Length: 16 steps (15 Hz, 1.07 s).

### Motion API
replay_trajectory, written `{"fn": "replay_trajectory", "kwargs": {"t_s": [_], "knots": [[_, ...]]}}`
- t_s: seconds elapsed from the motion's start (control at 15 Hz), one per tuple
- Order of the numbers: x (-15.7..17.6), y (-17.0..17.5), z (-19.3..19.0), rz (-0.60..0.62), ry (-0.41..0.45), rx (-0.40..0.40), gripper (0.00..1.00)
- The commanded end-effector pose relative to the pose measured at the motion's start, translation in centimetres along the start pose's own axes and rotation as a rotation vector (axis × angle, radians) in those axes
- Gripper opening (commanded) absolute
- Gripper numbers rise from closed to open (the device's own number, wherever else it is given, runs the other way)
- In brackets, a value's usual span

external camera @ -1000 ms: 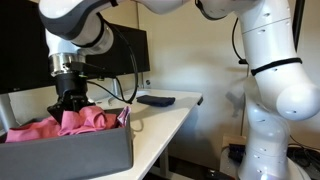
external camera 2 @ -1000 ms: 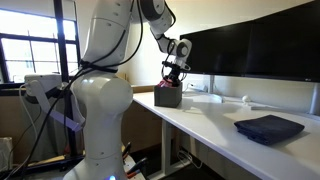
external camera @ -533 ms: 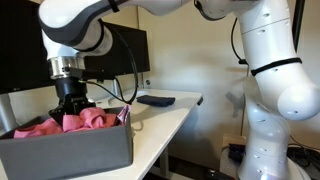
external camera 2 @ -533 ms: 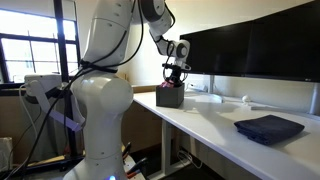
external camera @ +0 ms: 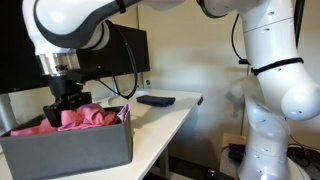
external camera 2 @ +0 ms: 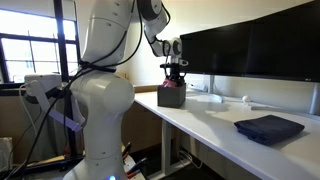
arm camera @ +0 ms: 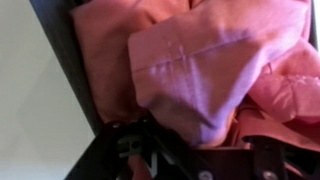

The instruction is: Put the clothes in the box

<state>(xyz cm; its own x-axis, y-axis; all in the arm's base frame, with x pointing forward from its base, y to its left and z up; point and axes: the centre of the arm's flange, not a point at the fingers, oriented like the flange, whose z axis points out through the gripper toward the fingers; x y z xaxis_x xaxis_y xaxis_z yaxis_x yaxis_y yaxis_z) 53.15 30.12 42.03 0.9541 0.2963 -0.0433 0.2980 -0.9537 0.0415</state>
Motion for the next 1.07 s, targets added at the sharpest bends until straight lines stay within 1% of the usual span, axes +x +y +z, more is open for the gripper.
{"fn": "replay_trajectory", "kwargs": {"t_s": [0.0,0.27,0.47,0.73,1.0], "knots": [[-1.9,-0.2,-0.6,0.004,0.040,-0.054,0.99],[-2.3,-0.5,-2.2,-0.010,0.077,-0.072,1.00],[-2.7,-0.9,-3.9,-0.022,0.115,-0.067,1.00],[-3.3,-1.2,-6.6,-0.030,0.184,-0.062,1.00],[-3.9,-0.6,-9.3,-0.013,0.263,-0.050,1.00]]}}
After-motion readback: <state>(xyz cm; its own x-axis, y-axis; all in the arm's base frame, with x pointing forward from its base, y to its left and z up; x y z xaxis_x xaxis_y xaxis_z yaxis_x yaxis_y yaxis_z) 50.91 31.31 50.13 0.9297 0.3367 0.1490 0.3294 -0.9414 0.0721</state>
